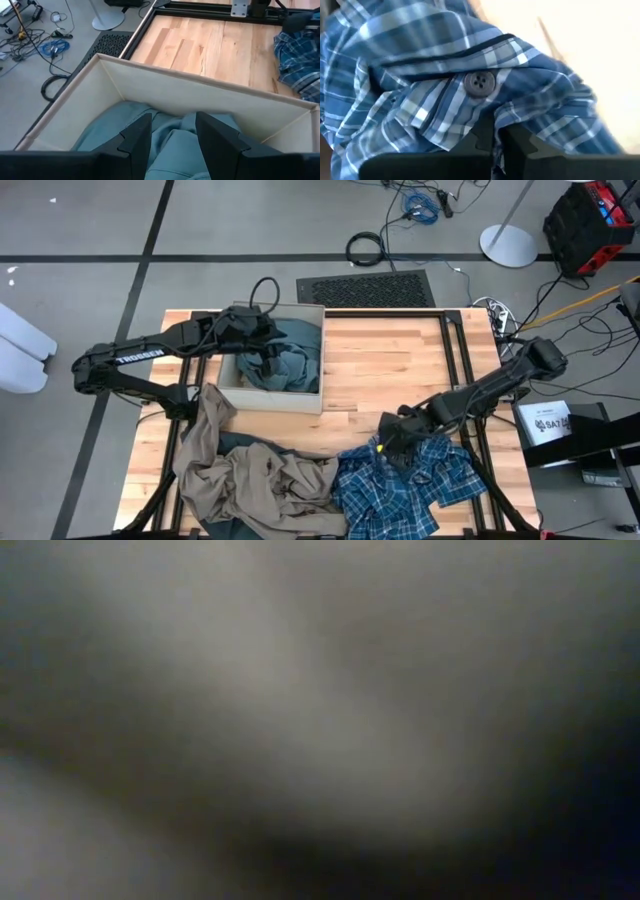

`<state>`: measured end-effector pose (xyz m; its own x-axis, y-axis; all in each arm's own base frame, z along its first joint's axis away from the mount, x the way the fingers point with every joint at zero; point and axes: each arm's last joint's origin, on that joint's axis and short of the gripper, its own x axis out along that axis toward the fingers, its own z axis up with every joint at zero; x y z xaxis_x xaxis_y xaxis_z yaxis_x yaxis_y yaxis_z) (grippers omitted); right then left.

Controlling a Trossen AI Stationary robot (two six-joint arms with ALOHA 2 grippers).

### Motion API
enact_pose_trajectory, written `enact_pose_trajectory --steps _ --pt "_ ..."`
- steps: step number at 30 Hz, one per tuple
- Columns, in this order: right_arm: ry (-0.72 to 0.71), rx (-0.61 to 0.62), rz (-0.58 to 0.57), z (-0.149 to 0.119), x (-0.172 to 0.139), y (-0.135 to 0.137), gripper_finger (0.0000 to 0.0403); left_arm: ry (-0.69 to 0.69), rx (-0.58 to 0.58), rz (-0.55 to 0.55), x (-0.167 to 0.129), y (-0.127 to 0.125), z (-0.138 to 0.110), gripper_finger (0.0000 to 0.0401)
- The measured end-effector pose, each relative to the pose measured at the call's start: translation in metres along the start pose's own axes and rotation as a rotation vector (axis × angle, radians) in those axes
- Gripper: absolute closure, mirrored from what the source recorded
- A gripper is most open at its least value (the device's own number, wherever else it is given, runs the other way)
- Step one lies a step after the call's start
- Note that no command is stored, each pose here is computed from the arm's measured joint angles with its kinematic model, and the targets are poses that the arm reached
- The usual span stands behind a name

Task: Sort clothes
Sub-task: Put the blue long sleeve into the white laundry bin

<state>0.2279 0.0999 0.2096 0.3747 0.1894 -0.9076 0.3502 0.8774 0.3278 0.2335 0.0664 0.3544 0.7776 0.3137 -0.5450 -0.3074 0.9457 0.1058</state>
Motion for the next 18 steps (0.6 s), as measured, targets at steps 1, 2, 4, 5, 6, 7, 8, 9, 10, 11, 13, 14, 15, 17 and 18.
enact_pose_trajectory --steps 1,2,4,5,6,7,8,9,10,11,13,14,15,17,18 --pt "-0.004 -0.007 -0.004 0.003 -0.005 -0.002 0.0391 0.0 -0.003 -0.002 0.0 0.0 0.0 0.0237" --pt "-0.007 -0.019 -0.009 0.006 -0.011 -0.002 0.0396 0.0 -0.003 -0.004 0.0 -0.001 0.0 0.0237" --pt "-0.036 -0.056 -0.044 0.015 -0.031 -0.003 0.04 -0.007 -0.005 -0.02 0.0 -0.002 0.001 0.0237" --pt "-0.062 -0.076 -0.073 0.02 -0.044 -0.003 0.04 -0.019 -0.02 -0.032 0.0 -0.003 0.002 0.0237" --pt "-0.089 -0.099 -0.107 0.025 -0.058 -0.003 0.0401 -0.039 -0.03 -0.046 0.0 -0.003 0.004 0.0237" --pt "-0.12 -0.125 -0.137 0.03 -0.074 -0.002 0.0401 -0.062 -0.046 -0.069 0.0 -0.004 0.006 0.0237" --pt "-0.159 -0.152 -0.162 0.036 -0.089 -0.001 0.0401 -0.084 -0.055 -0.098 -0.001 -0.005 0.008 0.0237" --pt "-0.206 -0.175 -0.182 0.04 -0.106 0.001 0.0402 -0.11 -0.072 -0.136 -0.001 -0.007 0.011 0.0237" --pt "-0.257 -0.194 -0.195 0.045 -0.123 0.003 0.0402 -0.138 -0.079 -0.175 -0.002 -0.008 0.013 0.0237" --pt "-0.309 -0.214 -0.202 0.048 -0.139 0.005 0.0402 -0.166 -0.093 -0.217 -0.002 -0.01 0.016 0.0237" --pt "-0.422 -0.26 -0.194 0.054 -0.17 0.01 0.0402 -0.225 -0.106 -0.303 -0.004 -0.014 0.022 0.0238" --pt "-0.478 -0.278 -0.185 0.056 -0.185 0.012 0.0402 -0.256 -0.102 -0.347 -0.006 -0.017 0.025 0.0238" --pt "-0.524 -0.3 -0.172 0.057 -0.197 0.015 0.0402 -0.287 -0.091 -0.392 -0.007 -0.02 0.028 0.0238" --pt "-0.614 -0.348 -0.134 0.058 -0.222 0.018 0.0402 -0.344 -0.07 -0.461 -0.011 -0.025 0.034 0.0238" --pt "-0.653 -0.368 -0.118 0.059 -0.233 0.02 0.0402 -0.374 -0.062 -0.481 -0.012 -0.028 0.036 0.0238"
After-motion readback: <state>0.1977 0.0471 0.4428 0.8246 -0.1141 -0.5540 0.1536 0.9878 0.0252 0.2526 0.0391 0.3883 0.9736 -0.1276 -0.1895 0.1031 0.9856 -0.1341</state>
